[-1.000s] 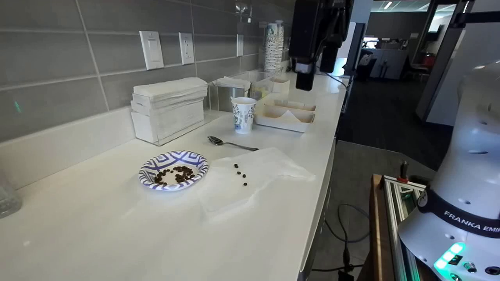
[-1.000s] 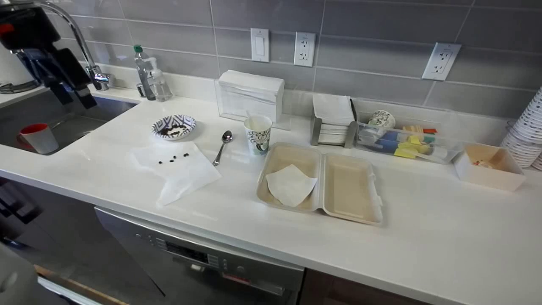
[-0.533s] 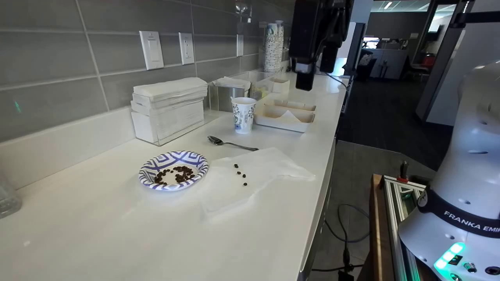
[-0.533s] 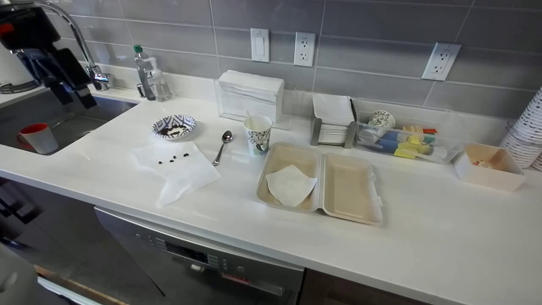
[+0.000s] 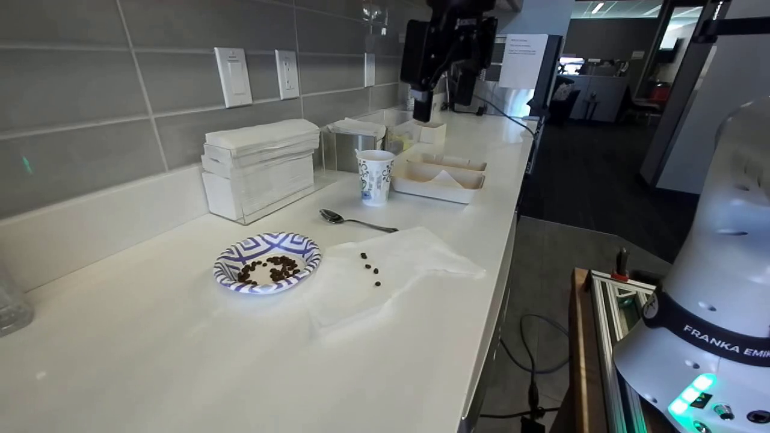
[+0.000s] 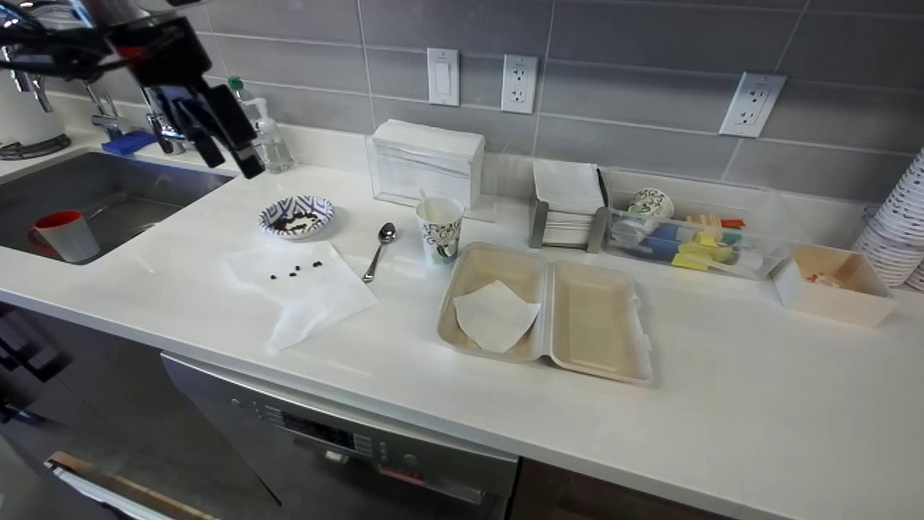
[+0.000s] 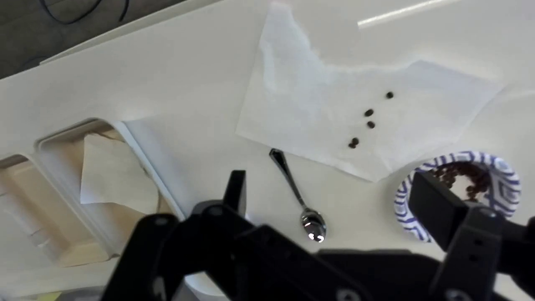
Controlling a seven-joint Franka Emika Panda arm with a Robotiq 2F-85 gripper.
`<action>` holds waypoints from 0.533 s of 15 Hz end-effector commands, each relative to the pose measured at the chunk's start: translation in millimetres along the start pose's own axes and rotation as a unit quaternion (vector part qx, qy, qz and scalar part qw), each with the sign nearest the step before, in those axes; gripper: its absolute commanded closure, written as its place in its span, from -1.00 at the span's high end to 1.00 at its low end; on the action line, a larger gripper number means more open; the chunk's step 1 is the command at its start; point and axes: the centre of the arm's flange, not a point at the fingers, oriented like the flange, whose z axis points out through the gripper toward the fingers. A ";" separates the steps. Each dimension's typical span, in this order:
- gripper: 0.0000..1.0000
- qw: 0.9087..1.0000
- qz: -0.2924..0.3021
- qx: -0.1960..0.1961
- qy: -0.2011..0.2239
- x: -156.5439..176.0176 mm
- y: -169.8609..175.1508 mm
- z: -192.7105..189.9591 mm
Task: Remove the straw from the cup
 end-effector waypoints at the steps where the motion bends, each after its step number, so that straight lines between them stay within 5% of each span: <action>1: 1.00 1.000 0.014 -0.021 0.019 54.4 26.2 30.9; 8: 1.00 0.996 0.016 -0.076 0.046 132.8 64.1 66.6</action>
